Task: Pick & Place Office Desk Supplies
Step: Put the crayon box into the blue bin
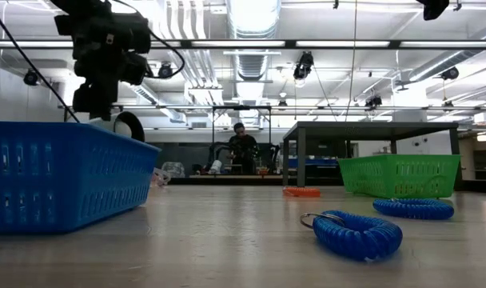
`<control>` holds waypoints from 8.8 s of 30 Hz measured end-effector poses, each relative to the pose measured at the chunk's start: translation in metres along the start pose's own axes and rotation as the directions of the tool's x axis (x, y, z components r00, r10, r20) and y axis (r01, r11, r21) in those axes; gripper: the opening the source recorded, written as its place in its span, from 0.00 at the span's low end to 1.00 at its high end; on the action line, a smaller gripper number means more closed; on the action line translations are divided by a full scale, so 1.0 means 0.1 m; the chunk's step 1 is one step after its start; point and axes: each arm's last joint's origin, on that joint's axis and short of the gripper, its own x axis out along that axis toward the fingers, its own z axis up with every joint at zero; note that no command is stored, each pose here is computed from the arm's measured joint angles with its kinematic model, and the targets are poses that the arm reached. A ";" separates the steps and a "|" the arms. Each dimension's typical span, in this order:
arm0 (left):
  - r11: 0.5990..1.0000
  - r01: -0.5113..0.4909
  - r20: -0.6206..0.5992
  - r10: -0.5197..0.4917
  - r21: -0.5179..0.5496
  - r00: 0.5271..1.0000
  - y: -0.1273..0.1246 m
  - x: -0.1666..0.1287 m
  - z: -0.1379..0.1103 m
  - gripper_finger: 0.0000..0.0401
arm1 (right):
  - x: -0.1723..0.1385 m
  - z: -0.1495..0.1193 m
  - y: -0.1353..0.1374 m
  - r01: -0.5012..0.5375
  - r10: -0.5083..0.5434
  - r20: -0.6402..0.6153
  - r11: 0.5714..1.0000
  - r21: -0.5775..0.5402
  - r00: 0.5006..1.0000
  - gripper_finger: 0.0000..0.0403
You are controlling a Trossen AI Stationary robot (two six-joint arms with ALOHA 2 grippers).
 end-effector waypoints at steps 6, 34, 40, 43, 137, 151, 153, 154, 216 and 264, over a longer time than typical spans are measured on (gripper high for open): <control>0.998 0.033 0.009 -0.033 0.058 0.999 -0.02 -0.01 0.02 0.54 | 0.00 0.00 0.00 0.000 0.000 0.000 1.000 0.000 1.000 0.49; 0.994 -0.104 -0.187 0.095 -0.043 0.978 0.15 0.09 -0.26 0.53 | 0.00 0.00 0.00 0.000 0.000 0.000 1.000 0.000 1.000 0.49; 0.993 -0.086 -0.235 0.064 -0.083 0.970 0.31 0.30 -0.39 0.53 | 0.00 0.00 0.00 0.000 0.000 0.000 1.000 0.000 1.000 0.49; 0.989 -0.096 -0.246 0.066 -0.112 0.967 0.39 0.34 -0.43 0.53 | 0.00 0.00 0.00 0.000 0.000 0.000 1.000 0.000 1.000 0.49; 0.920 -0.274 -0.314 0.182 -0.279 0.932 0.70 0.68 -0.52 0.48 | 0.00 0.00 0.00 0.000 0.000 0.000 1.000 0.000 1.000 0.49; 0.944 -0.096 -0.284 0.003 -0.315 0.959 0.67 0.73 -0.50 0.48 | 0.00 0.00 0.00 0.000 0.000 0.000 1.000 0.000 1.000 0.49; 0.944 -0.084 -0.287 -0.011 -0.318 0.958 0.67 0.73 -0.51 0.48 | 0.00 0.00 0.00 0.000 0.000 0.000 1.000 0.000 1.000 0.49; 0.944 -0.080 -0.290 -0.017 -0.320 0.957 0.67 0.73 -0.52 0.48 | 0.00 0.00 0.00 0.000 0.000 0.000 1.000 0.000 1.000 0.49; 0.972 0.167 0.121 -0.149 -0.162 0.981 0.44 0.68 0.05 0.00 | 0.00 0.00 0.00 0.000 0.000 0.000 1.000 0.000 1.000 0.49; 0.868 0.119 0.523 -0.395 0.483 0.755 -0.47 0.05 -0.31 0.00 | 0.00 0.00 0.00 0.000 0.000 0.001 1.000 0.000 1.000 0.49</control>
